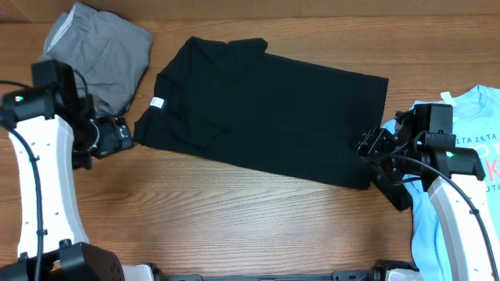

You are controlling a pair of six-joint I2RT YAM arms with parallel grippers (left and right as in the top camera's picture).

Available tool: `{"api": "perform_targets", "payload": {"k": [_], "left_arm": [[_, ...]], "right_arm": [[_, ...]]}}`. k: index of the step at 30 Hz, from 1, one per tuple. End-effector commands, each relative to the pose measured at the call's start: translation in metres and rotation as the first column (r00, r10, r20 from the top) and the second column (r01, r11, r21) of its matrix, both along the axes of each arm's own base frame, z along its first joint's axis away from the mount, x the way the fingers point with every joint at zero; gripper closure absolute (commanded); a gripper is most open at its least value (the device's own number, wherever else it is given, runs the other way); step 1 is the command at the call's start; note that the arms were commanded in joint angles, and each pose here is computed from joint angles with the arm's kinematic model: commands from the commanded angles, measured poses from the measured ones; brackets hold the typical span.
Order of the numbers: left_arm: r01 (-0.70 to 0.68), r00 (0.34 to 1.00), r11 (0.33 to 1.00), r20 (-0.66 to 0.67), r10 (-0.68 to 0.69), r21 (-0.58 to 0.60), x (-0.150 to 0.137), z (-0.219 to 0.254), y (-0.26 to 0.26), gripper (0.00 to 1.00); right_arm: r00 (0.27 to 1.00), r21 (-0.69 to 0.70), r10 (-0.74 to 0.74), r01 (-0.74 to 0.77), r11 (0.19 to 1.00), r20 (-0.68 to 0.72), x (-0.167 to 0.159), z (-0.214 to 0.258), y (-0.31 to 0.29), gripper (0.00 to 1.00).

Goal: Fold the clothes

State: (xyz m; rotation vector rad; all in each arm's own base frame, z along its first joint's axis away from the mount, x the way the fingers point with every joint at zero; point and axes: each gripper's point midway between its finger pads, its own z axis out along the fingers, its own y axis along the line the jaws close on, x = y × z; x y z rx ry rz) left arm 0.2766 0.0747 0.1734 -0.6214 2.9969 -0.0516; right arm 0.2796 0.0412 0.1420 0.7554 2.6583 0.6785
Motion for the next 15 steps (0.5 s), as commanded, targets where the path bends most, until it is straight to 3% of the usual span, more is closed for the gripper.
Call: {"api": "perform_targets", "payload": {"k": [1, 5, 15], "left_arm": [[-0.006, 1.000, 0.992, -0.030, 0.002, -0.126, -0.006, -0.026, -0.024, 0.04], [0.002, 1.000, 0.975, -0.002, -0.002, -0.221, -0.001, -0.048, -0.040, 0.04], [0.025, 0.994, 0.981, 0.108, -0.005, -0.192, 0.022, -0.075, -0.035, 0.00]], "right_arm": [[1.000, 0.005, 0.004, -0.004, 1.000, -0.005, 0.002, 0.001, 0.001, 0.33], [0.997, 0.006, -0.007, 0.008, 1.000, -0.072, -0.006, -0.009, 0.001, 0.33], [0.933, 0.009, -0.049, 0.055, 0.998, -0.357, -0.023, -0.065, -0.002, 0.32]]}}
